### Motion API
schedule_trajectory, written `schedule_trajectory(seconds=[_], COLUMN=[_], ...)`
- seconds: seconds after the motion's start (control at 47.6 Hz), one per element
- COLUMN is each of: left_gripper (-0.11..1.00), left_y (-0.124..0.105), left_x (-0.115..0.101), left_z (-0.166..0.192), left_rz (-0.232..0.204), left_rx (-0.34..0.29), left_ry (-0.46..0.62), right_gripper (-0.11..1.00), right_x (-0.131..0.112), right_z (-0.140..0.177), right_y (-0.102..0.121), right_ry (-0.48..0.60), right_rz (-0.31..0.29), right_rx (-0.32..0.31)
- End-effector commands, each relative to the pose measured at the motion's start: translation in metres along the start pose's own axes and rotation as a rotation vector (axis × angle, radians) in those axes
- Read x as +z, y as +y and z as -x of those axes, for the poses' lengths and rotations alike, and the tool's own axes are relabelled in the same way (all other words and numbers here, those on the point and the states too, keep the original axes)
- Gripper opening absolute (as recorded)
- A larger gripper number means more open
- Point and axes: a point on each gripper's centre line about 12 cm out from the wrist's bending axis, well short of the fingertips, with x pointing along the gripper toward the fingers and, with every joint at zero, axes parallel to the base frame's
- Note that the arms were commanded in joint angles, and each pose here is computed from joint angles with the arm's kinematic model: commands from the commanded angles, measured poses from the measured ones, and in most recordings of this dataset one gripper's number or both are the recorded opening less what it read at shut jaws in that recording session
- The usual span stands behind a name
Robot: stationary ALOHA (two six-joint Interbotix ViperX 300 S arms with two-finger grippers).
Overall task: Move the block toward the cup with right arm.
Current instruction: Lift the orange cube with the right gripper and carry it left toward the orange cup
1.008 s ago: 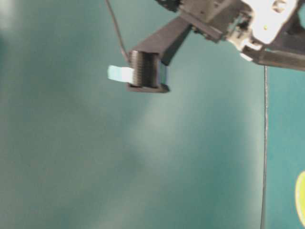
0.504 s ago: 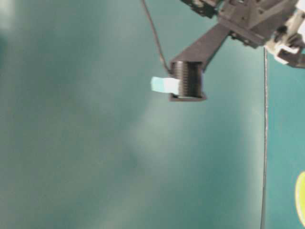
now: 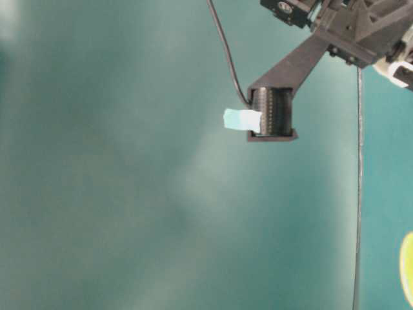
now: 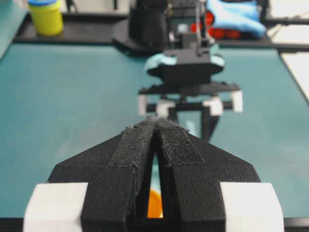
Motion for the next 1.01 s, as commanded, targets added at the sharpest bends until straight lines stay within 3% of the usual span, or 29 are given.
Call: schedule_trajectory(seconds=[0.0, 0.21, 0.483, 0.987], left_gripper=[0.00, 0.00, 0.00, 0.00], left_y=[0.000, 0.000, 0.000, 0.000], left_x=[0.010, 0.010, 0.010, 0.009], left_z=[-0.003, -0.003, -0.003, -0.003], left_rz=[0.000, 0.000, 0.000, -0.003], left_rx=[0.001, 0.001, 0.001, 0.001], left_ry=[-0.025, -0.025, -0.023, -0.011], right_gripper=[0.40, 0.40, 0.40, 0.40], right_x=[0.017, 0.041, 0.094, 0.158], right_z=[0.009, 0.028, 0.061, 0.061], right_y=[0.006, 0.007, -0.002, -0.037], right_ry=[-0.047, -0.079, -0.170, -0.247], right_rz=[0.006, 0.034, 0.045, -0.003], right_rx=[0.016, 0.012, -0.013, -0.079])
